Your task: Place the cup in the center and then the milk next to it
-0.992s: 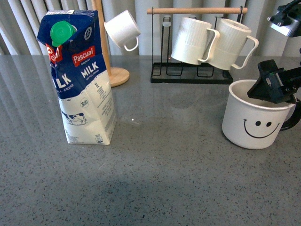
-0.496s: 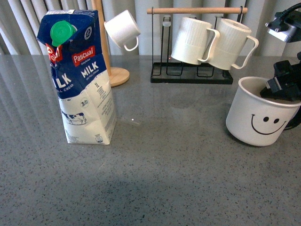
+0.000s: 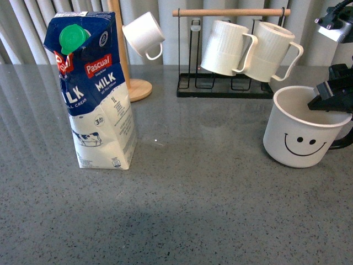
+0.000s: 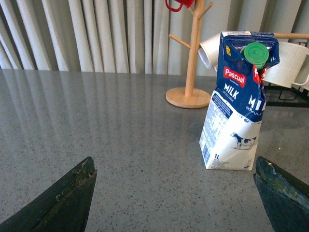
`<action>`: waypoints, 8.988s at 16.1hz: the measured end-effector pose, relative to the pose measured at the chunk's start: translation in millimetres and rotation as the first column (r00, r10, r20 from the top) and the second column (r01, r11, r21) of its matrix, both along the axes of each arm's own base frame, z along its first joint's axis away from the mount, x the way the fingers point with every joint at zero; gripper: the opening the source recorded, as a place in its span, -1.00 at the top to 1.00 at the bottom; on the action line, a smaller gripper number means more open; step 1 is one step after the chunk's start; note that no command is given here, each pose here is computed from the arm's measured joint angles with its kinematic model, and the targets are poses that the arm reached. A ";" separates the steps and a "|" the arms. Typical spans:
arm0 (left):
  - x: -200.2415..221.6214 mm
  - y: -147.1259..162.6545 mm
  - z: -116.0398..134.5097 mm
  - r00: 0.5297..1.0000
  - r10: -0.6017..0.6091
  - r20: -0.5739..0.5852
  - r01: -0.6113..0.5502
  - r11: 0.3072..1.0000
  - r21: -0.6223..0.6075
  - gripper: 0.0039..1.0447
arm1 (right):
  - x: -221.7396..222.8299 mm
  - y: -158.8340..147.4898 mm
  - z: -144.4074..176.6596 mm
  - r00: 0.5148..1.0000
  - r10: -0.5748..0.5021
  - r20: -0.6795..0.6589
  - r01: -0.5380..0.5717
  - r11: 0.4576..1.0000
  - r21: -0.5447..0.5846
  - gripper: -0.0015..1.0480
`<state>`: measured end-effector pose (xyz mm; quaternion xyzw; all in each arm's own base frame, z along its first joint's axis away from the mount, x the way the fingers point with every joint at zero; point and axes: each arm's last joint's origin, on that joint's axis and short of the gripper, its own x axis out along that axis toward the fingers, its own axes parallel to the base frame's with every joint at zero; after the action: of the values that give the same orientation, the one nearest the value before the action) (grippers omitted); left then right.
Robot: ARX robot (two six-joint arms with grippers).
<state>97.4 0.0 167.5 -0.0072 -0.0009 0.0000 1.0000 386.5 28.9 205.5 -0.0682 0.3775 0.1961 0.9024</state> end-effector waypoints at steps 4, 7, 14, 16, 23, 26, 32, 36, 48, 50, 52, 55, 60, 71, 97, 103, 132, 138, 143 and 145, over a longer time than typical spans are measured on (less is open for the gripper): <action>0.0 0.0 0.0 1.000 0.000 0.000 0.000 1.000 0.000 -0.88 | -7.8 27.1 21.3 0.998 0.063 0.013 -0.064 0.998 0.025 0.92; 0.0 0.0 0.0 1.000 0.000 0.000 0.000 1.000 0.000 -0.88 | -15.1 64.5 32.5 0.988 0.153 0.034 -0.154 0.987 0.036 0.92; 0.0 0.0 0.0 1.000 0.000 0.000 0.000 1.000 0.000 -0.88 | -14.5 83.4 14.9 0.986 0.166 -0.029 -0.167 0.986 -0.010 0.92; 0.0 0.0 -0.1 1.000 0.000 -0.001 0.000 1.000 0.000 -0.88 | -13.2 85.2 8.9 0.985 0.166 -0.045 -0.167 0.986 -0.016 0.92; 0.0 0.0 0.0 1.000 0.000 0.000 0.000 1.000 0.000 -0.88 | -11.4 88.8 1.7 0.978 0.202 -0.047 -0.204 0.978 -0.040 0.32; 0.0 0.0 0.0 1.000 0.000 0.000 0.000 1.000 0.000 -0.88 | -11.9 89.0 5.5 0.977 0.212 -0.030 -0.213 0.976 -0.034 -0.17; 0.0 0.0 0.0 1.000 0.000 0.000 0.000 1.000 0.000 -0.88 | -21.4 80.8 48.2 0.974 0.196 0.112 -0.199 0.980 0.016 -0.92; 0.0 0.0 0.0 1.000 0.000 0.000 0.000 1.000 0.000 -0.88 | -27.0 73.4 63.0 0.968 0.172 0.181 -0.180 0.983 0.032 -0.86; 0.0 0.0 0.0 1.000 0.000 0.000 0.000 1.000 0.000 -0.88 | -277.9 -28.9 -18.2 0.635 -0.409 0.656 0.301 0.912 0.277 0.97; 0.0 0.0 0.0 1.000 0.000 0.000 0.000 1.000 0.000 -0.88 | -288.5 -28.9 -30.8 0.648 -0.409 0.642 0.307 0.912 0.271 0.97; 0.0 0.0 0.0 1.000 0.000 0.000 0.000 1.000 0.000 -0.88 | -289.0 -28.9 -28.1 0.635 -0.409 0.656 0.301 0.912 0.277 0.97; 0.0 0.0 0.0 1.000 0.000 0.000 0.000 1.000 0.000 -0.88 | -289.2 -28.9 -37.2 0.634 -0.409 0.656 0.301 0.912 0.278 0.97; 0.0 0.0 -0.1 1.000 0.000 -0.001 0.000 1.000 0.000 -0.88 | -289.3 -28.9 -37.8 0.632 -0.408 0.659 0.300 0.913 0.277 0.97; 0.0 0.0 0.0 1.000 0.000 0.000 0.000 1.000 0.000 -0.88 | -289.3 -28.9 -38.3 0.635 -0.408 0.656 0.302 0.913 0.275 0.97; 162.1 -74.8 66.4 0.943 -0.278 -0.181 0.264 0.959 -0.098 -0.88 | -289.3 -28.9 -38.2 0.635 -0.407 0.656 0.301 0.913 0.275 -0.87; 201.5 -78.3 49.8 0.950 -0.243 -0.196 0.226 0.969 -0.103 -0.88 | -289.3 -28.9 -38.2 0.635 -0.407 0.656 0.301 0.913 0.275 -0.87; 180.3 -171.3 39.6 0.982 -0.168 -0.087 0.154 0.976 -0.152 0.94 | -289.3 -28.9 -38.3 0.635 -0.407 0.656 0.302 0.913 0.275 -0.87; 179.0 -181.6 27.8 0.983 -0.153 -0.101 0.137 0.980 -0.146 0.94 | -289.3 -28.9 -38.2 0.635 -0.407 0.656 0.301 0.913 0.275 -0.87; 176.0 -186.5 25.9 0.985 -0.138 -0.103 0.120 0.979 -0.164 0.94 | -289.3 -28.9 -38.2 0.635 -0.407 0.656 0.301 0.913 0.275 -0.87; 174.6 -188.3 24.5 0.982 -0.146 -0.117 0.126 0.979 -0.162 0.68 | -289.3 -28.9 -38.2 0.635 -0.407 0.656 0.301 0.913 0.275 -0.87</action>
<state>272.0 -188.3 192.0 -0.0842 0.0637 -0.0681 0.9921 97.2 0.0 167.3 0.0014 -0.0024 -0.0002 1.0000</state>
